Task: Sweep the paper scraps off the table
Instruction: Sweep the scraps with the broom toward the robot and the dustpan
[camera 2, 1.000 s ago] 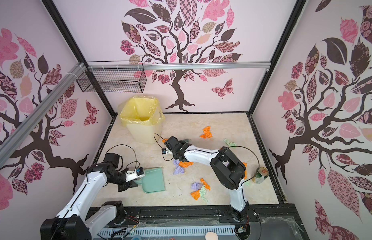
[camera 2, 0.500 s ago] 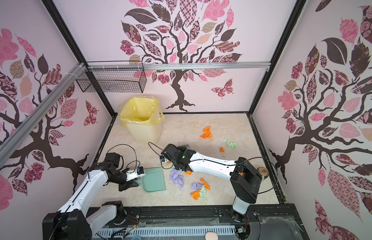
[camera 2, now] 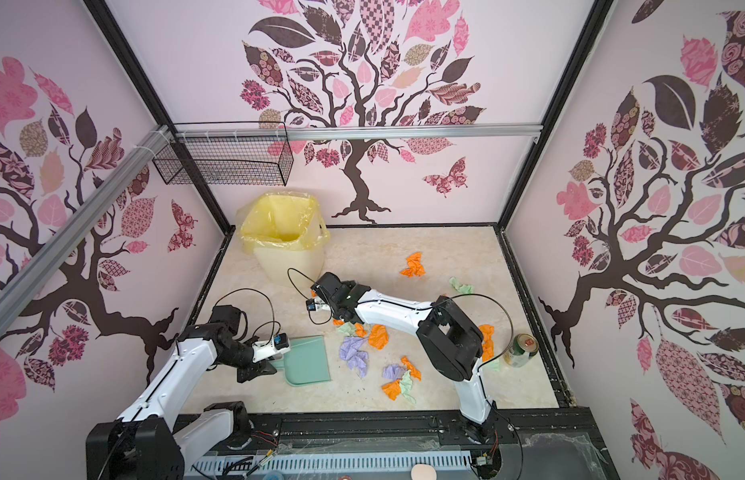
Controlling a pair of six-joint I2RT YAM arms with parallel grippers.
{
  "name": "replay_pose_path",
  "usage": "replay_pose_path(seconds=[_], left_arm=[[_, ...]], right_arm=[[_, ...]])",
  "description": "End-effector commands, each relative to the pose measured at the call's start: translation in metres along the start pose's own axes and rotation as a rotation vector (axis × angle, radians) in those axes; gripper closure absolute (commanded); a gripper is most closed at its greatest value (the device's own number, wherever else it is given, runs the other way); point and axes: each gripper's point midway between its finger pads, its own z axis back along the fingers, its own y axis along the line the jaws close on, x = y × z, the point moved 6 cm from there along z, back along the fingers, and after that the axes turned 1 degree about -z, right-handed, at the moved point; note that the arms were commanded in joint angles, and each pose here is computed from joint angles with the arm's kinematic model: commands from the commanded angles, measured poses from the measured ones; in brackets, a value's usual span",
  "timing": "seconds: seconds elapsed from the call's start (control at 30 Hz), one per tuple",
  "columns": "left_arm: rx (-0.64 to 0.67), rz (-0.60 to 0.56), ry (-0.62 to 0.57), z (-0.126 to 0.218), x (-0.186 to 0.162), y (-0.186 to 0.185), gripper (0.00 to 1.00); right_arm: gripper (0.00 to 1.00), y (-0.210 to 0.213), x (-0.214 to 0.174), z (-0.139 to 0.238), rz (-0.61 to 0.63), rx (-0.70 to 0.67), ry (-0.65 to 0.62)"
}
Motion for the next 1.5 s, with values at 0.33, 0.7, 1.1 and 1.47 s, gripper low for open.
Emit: replay_pose_path(seconds=[0.33, 0.7, 1.1, 1.47], left_arm=[[-0.010, 0.014, -0.017, 0.007, 0.001, 0.004, 1.00], [-0.020, 0.030, 0.001, 0.008, -0.006, -0.006, 1.00], [-0.022, 0.041, -0.015, 0.008, -0.007, -0.007, 1.00], [-0.010, 0.037, -0.027, 0.010, -0.006, -0.002, 1.00]], right_arm=[[1.00, -0.014, 0.018, 0.027, 0.021, -0.082, -0.072], [1.00, -0.024, 0.044, 0.022, -0.013, -0.102, -0.119], [1.00, 0.004, 0.055, 0.000, 0.028, 0.004, -0.137], [1.00, 0.036, 0.009, 0.016, 0.048, 0.039, -0.038]])
